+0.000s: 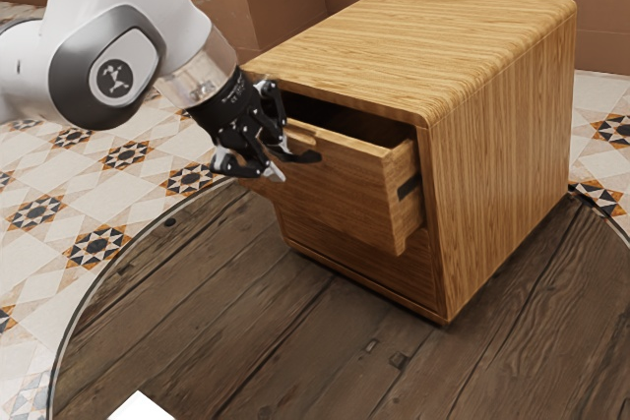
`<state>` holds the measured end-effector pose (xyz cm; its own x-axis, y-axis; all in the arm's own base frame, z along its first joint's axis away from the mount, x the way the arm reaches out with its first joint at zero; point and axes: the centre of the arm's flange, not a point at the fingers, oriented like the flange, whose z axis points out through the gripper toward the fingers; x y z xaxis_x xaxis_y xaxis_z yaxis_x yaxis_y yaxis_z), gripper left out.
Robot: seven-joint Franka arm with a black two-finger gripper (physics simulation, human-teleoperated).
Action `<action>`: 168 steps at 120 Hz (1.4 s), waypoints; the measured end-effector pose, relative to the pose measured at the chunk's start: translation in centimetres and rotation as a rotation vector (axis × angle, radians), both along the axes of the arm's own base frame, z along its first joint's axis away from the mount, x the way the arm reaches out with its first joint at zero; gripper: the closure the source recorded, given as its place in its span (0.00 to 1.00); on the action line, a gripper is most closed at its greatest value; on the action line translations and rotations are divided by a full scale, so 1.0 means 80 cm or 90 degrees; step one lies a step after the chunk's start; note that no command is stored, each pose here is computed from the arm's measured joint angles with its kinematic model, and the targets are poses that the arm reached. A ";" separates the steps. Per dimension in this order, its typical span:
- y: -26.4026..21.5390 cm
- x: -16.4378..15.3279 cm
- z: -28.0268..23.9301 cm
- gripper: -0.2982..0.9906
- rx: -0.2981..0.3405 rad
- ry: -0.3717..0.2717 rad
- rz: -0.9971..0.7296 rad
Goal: Pull the drawer handle with one arm to open the drawer
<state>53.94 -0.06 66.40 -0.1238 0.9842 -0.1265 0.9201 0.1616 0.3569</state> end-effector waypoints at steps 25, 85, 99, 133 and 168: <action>0.004 -0.023 0.003 0.78 0.001 -0.001 0.009; 0.007 -0.094 0.006 0.83 0.000 0.004 0.018; 0.009 -0.114 0.008 0.83 0.003 0.005 0.021; 0.012 -0.159 0.011 0.84 0.007 0.012 0.027; 0.020 -0.181 0.015 0.82 0.013 0.012 0.039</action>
